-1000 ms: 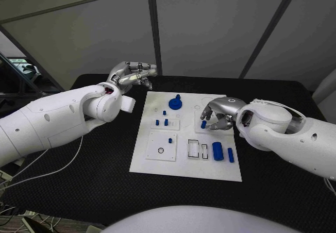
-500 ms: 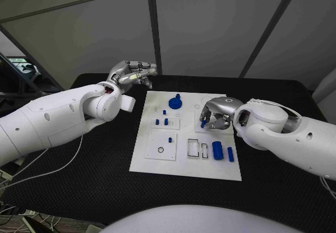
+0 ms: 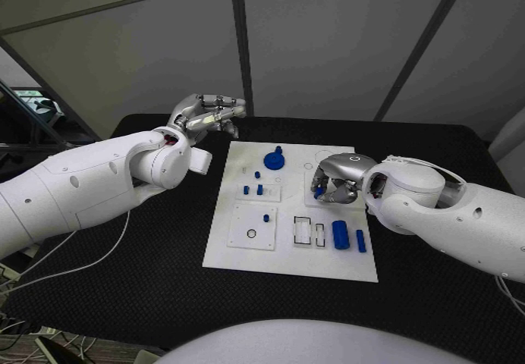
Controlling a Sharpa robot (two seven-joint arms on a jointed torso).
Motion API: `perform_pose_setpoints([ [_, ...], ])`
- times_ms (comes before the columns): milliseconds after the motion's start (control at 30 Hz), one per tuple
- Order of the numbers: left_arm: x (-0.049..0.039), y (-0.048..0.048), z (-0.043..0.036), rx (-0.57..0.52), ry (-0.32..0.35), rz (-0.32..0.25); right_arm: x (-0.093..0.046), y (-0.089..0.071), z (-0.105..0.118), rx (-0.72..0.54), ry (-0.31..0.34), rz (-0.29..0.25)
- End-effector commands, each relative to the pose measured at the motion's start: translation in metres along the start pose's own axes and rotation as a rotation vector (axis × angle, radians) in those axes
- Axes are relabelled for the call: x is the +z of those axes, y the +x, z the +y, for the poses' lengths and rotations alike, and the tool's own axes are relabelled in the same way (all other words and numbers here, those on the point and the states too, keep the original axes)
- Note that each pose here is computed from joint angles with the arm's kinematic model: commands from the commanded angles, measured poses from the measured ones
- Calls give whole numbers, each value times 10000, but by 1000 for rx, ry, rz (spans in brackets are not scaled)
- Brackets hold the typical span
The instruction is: Assemble the parts on the task board
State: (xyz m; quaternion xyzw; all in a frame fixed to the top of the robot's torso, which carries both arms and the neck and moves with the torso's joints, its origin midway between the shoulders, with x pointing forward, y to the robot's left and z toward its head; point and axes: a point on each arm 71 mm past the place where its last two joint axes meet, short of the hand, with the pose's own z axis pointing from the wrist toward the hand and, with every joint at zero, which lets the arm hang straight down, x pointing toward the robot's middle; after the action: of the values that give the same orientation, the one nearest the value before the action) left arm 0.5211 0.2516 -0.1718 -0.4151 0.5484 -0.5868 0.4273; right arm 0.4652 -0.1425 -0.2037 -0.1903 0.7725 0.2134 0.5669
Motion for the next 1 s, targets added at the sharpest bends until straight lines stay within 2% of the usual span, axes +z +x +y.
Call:
perform_pose_setpoints([
  [33,3,12,-16,-8,8,12,6,6,-4,-15,-1,7],
  [167,1,9,-16,-8,7,12,2,-4,-9,-16,-1,-15],
  [533,1,6,-13,-8,4,12,-80,-115,76,0,-45,-156],
  [700,4,2,-10,-8,2,11,-144,-155,108,5,-56,-189],
  [900,7,3,-7,-8,0,11,-258,-225,263,17,-104,-227],
  [1000,12,10,-5,-8,-1,12,-271,-256,378,28,-142,-246],
])
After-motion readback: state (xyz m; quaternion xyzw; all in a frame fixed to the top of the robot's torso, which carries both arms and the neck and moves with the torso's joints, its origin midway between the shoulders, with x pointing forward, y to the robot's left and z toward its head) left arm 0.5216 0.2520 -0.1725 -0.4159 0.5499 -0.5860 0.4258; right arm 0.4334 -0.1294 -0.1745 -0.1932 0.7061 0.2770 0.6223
